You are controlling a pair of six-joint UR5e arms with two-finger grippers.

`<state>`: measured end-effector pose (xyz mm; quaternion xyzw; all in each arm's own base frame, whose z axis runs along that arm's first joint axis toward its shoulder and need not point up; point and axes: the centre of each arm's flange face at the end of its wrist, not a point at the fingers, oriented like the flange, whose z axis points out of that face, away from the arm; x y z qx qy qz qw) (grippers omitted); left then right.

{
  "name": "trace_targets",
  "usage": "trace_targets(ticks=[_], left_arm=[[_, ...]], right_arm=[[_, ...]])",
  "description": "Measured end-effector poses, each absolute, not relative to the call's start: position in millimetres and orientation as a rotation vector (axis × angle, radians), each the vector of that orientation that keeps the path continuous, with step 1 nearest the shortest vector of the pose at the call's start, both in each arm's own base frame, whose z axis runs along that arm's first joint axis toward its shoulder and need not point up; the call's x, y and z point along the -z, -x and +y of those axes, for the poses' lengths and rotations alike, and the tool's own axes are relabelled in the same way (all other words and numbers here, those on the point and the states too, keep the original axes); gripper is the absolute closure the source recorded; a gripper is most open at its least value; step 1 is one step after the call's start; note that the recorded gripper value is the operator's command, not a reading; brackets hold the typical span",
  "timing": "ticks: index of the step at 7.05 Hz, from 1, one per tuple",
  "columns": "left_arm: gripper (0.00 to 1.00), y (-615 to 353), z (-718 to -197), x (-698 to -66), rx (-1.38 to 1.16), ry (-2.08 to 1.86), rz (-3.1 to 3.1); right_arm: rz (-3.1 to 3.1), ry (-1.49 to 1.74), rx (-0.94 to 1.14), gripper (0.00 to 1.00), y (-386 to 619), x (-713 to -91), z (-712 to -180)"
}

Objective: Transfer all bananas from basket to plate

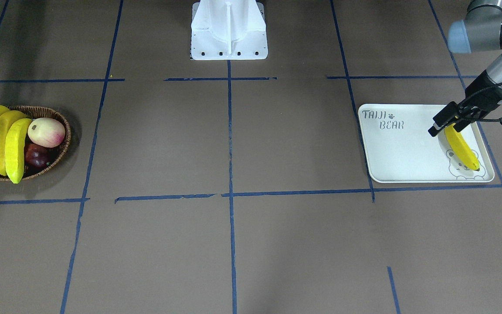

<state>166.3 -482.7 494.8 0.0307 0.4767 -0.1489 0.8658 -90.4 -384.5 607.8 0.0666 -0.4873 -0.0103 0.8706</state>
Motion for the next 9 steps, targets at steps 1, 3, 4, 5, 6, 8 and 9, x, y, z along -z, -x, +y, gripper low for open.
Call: trace_targets(ticks=[1,3,4,5,6,8,9], left_arm=[[0.01,-166,-482,-493,0.311,-0.066,1.0],[0.01,-166,-482,-490,0.312,-0.068,1.004],[0.01,-166,-482,-487,0.315,-0.068,1.006],[0.01,-165,-481,-484,0.315,-0.068,1.008],[0.01,-165,-480,-482,0.315,-0.069,1.01],[0.01,-167,-479,-476,0.327,-0.065,1.018],[0.01,-170,-478,-471,0.338,-0.057,1.026]], right_arm=[[-1.035,-0.154,0.02,1.0,78,-606,-385],[-1.079,-0.188,0.043,1.0,53,-600,-380],[-1.088,-0.218,0.067,1.0,43,-594,-373],[-1.091,-0.243,0.082,1.0,34,-588,-363],[-1.102,-0.257,0.075,1.0,24,-580,-360],[-1.162,-0.282,0.061,0.99,6,-533,-367],[-1.18,-0.282,0.079,0.99,13,-496,-381]])
